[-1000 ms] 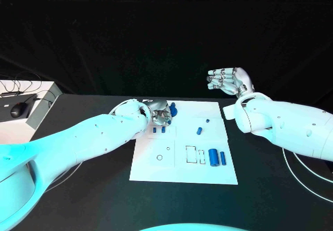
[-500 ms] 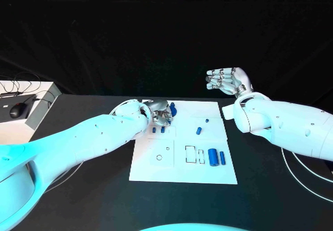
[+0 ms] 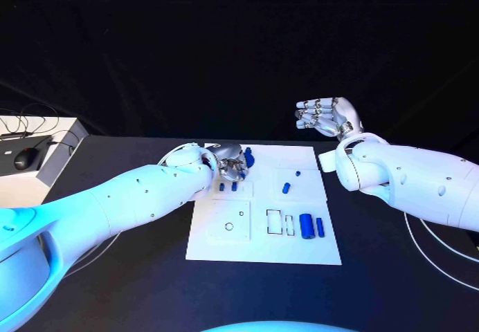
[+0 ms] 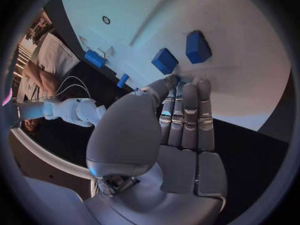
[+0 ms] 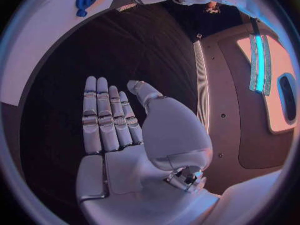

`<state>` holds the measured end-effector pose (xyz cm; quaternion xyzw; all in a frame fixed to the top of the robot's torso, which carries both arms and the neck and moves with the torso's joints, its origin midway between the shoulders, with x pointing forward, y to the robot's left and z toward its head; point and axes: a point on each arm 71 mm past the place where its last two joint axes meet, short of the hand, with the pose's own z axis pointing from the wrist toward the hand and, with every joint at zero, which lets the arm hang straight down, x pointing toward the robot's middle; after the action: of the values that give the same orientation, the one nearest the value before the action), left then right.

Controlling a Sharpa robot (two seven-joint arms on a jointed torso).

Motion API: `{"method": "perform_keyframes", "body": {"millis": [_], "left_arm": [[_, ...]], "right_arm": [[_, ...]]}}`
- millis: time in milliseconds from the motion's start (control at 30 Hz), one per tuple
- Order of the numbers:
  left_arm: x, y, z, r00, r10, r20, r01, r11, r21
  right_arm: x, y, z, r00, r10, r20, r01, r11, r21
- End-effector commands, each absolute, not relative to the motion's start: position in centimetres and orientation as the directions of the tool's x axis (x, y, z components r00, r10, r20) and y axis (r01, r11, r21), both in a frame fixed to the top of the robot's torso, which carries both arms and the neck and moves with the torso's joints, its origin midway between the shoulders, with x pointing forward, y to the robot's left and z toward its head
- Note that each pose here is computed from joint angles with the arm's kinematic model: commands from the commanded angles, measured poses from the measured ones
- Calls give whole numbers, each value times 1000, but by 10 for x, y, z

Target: Assemble the parts on the task board

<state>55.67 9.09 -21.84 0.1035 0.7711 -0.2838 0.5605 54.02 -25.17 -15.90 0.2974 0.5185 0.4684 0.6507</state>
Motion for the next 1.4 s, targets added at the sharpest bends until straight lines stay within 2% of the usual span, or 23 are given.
{"method": "perform_keyframes", "body": {"millis": [33,433,733,1133,1400], "left_arm": [[556,89,-220,-365,-155,-918,475,817,-327],[556,90,-215,-312,-207,-927,495,798,-344],[552,95,-210,-313,-256,-914,487,783,-386],[546,119,-188,-354,-321,-879,447,767,-460],[547,135,-184,-370,-306,-877,422,786,-452]], "right_arm": [[540,-249,-158,5,917,-399,-316,380,869],[540,-249,-158,7,916,-400,-316,382,868],[540,-249,-158,7,915,-403,-318,384,867],[540,-253,-159,11,914,-406,-314,389,866],[540,-254,-160,11,913,-407,-311,390,867]]}}
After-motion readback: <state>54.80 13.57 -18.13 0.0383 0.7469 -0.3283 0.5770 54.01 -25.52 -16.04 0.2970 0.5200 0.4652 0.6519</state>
